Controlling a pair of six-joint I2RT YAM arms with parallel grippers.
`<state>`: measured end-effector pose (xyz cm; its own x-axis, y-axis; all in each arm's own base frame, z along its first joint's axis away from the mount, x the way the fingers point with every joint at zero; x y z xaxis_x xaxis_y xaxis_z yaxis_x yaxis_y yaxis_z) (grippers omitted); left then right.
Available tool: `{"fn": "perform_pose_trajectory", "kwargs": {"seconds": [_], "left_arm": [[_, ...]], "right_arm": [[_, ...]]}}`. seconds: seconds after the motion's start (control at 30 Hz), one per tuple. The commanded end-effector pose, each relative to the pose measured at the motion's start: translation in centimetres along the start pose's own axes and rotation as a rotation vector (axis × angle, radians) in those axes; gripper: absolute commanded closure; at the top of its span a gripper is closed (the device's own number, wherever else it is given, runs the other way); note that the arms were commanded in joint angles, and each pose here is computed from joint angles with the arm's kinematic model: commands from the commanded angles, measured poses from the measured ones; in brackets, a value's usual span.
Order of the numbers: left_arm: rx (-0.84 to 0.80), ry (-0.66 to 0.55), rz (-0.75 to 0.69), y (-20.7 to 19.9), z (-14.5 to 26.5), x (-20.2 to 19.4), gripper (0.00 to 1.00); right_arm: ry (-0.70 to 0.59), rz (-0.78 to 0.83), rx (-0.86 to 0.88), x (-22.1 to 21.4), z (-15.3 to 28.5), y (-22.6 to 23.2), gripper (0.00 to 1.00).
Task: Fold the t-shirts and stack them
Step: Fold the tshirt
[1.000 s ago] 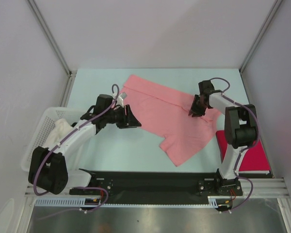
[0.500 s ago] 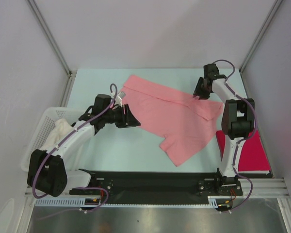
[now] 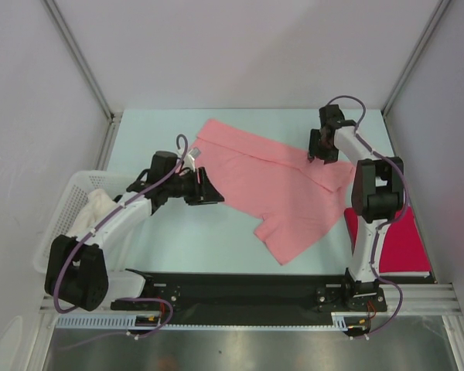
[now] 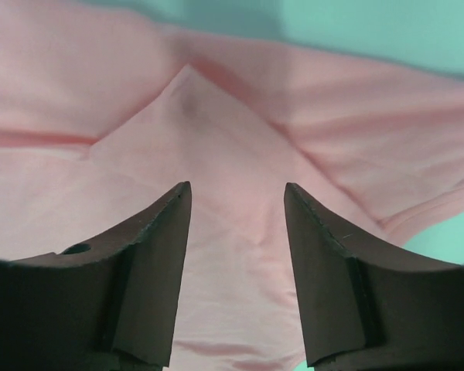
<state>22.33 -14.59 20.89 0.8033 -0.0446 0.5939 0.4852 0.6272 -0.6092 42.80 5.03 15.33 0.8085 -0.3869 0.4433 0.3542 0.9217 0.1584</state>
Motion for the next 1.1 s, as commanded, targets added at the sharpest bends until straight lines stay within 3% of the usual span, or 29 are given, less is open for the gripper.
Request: {"fn": "perform_pose_trajectory", "kwargs": {"seconds": [0.0,0.1,0.17,0.33,0.47,0.7,0.77,0.8,0.83,0.9,1.07], "left_arm": [[-0.039,-0.013,-0.002,0.1,-0.1,-0.1,0.54],[-0.049,-0.014,-0.006,0.3,-0.4,-0.3,0.54],[-0.059,-0.033,-0.031,0.4,-0.7,0.1,0.53],[-0.058,-0.093,-0.089,0.4,-2.3,2.5,0.5],[-0.069,-0.182,-0.121,-0.5,-4.8,5.2,0.45],[-0.104,-0.329,-0.186,-2.3,-12.0,10.1,0.44],[-0.098,-0.296,-0.203,-1.6,-15.8,10.2,0.46],[-0.124,-0.332,-0.237,-2.7,-16.7,12.3,0.47],[-0.125,-0.275,-0.221,-1.7,-19.5,11.3,0.48],[-0.153,-0.312,-0.248,-2.8,-21.2,13.2,0.49],[-0.13,-0.348,-0.287,-2.3,-26.8,13.2,0.47]], "right_arm": [[-0.03,-0.005,-0.045,2.3,0.1,-1.7,0.47],[-0.014,-0.102,-0.049,2.1,0.8,-2.9,0.57],[-0.007,-0.189,-0.039,1.7,1.8,-5.1,0.58],[0.054,-0.43,0.107,0.4,3.9,-8.2,0.57],[0.054,-0.561,0.156,-1.3,5.5,-11.0,0.48],[0.063,-0.653,0.321,-4.1,5.5,-11.9,0.47],[0.062,-0.666,0.342,-5.0,5.4,-11.9,0.51],[0.053,-0.665,0.359,-5.0,5.3,-11.9,0.52],[0.055,-0.667,0.364,-5.2,5.3,-11.9,0.53],[0.067,-0.672,0.377,-5.7,5.1,-11.9,0.56],[0.061,-0.692,0.388,-6.2,5.4,-12.4,0.57]]}}
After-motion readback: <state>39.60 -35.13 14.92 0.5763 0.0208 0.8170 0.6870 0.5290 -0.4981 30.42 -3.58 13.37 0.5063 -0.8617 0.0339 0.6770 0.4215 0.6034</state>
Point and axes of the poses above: each gripper's point midway between its finger pads, its own z axis back along the fingers, its own y axis along the line the jaws close on, x = y × z, the point moved 10 cm from there along z, back along the fingers, and after that the axes turned 15 degrees about -z, right-handed, at the moved point
